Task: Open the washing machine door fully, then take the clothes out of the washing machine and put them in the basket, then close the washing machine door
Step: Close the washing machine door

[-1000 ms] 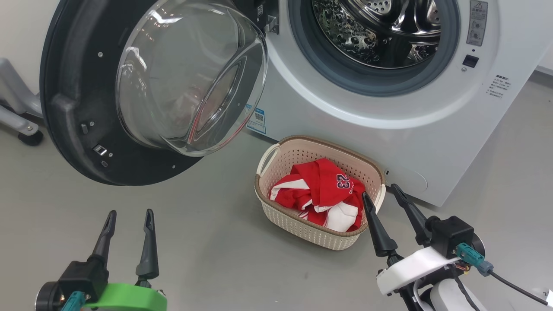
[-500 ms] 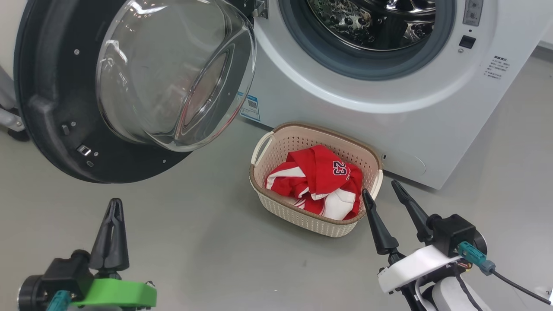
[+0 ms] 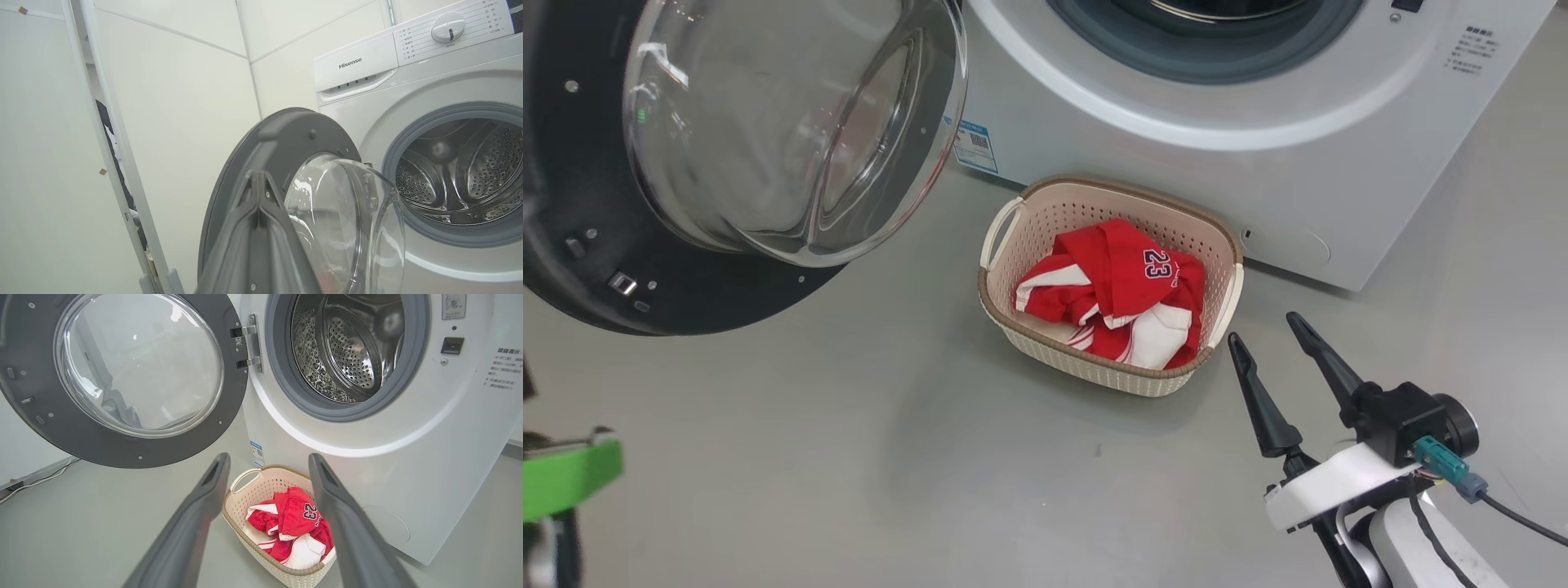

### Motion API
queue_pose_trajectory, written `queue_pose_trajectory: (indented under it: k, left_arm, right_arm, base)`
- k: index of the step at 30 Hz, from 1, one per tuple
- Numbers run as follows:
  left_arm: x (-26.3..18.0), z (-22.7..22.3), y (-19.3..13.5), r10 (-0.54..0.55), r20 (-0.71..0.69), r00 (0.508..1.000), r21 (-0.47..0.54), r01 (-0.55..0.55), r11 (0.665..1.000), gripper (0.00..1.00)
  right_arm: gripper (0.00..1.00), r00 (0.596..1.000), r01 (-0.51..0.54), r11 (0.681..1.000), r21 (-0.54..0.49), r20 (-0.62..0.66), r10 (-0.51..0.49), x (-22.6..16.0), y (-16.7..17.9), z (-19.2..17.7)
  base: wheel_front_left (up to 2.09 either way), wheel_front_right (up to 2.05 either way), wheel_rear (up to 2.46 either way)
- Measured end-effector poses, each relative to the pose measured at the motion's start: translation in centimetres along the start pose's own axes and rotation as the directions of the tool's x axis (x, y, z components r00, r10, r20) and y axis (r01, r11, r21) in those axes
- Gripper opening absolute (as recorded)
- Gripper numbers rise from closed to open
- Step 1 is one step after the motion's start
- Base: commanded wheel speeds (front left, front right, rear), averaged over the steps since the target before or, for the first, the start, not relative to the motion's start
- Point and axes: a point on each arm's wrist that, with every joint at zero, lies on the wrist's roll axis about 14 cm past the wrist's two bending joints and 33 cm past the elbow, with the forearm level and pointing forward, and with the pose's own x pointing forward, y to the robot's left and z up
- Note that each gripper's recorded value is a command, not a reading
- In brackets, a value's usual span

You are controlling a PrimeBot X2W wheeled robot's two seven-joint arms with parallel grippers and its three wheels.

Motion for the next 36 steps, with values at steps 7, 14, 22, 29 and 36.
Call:
queue_pose_trajectory:
  k: [7, 14, 22, 29, 36]
  left_arm:
    - [4.8, 5.3, 2.8, -0.003, 0.181, 0.984, 0.156, -0.025, 0.987, 0.00]
    - [8.6, 8.3, 6.4, 0.092, 0.247, 0.965, 0.120, -0.124, 0.985, 0.00]
    - [9.6, 3.9, 15.0, 0.423, 0.029, 0.906, -0.250, -0.403, 0.880, 0.00]
    - [10.7, -1.0, 16.2, 0.479, -0.186, 0.858, -0.541, -0.496, 0.679, 0.00]
    - [10.3, -6.6, 15.5, 0.440, -0.383, 0.812, -0.737, -0.556, 0.385, 0.00]
  right_arm:
    - [1.00, 1.000, 0.013, 1.000, -0.010, -0.009, -0.013, 0.4, -2.2, -0.6]
    - [1.00, 0.999, 0.027, 1.000, -0.008, -0.023, -0.027, 0.2, -3.4, -1.2]
    - [1.00, 0.999, 0.026, 1.000, -0.013, -0.031, -0.027, -0.2, -3.6, -1.4]
    - [1.00, 0.998, 0.056, 0.998, -0.024, -0.031, -0.057, -0.6, -4.9, -1.3]
    - [1.00, 0.998, 0.060, 0.998, -0.020, -0.033, -0.061, -0.8, -5.0, -1.4]
  base:
    - [0.00, 0.00, 0.00]
    - [0.00, 0.00, 0.00]
    - [0.00, 0.00, 0.00]
    - [0.00, 0.00, 0.00]
    - [0.00, 0.00, 0.00]
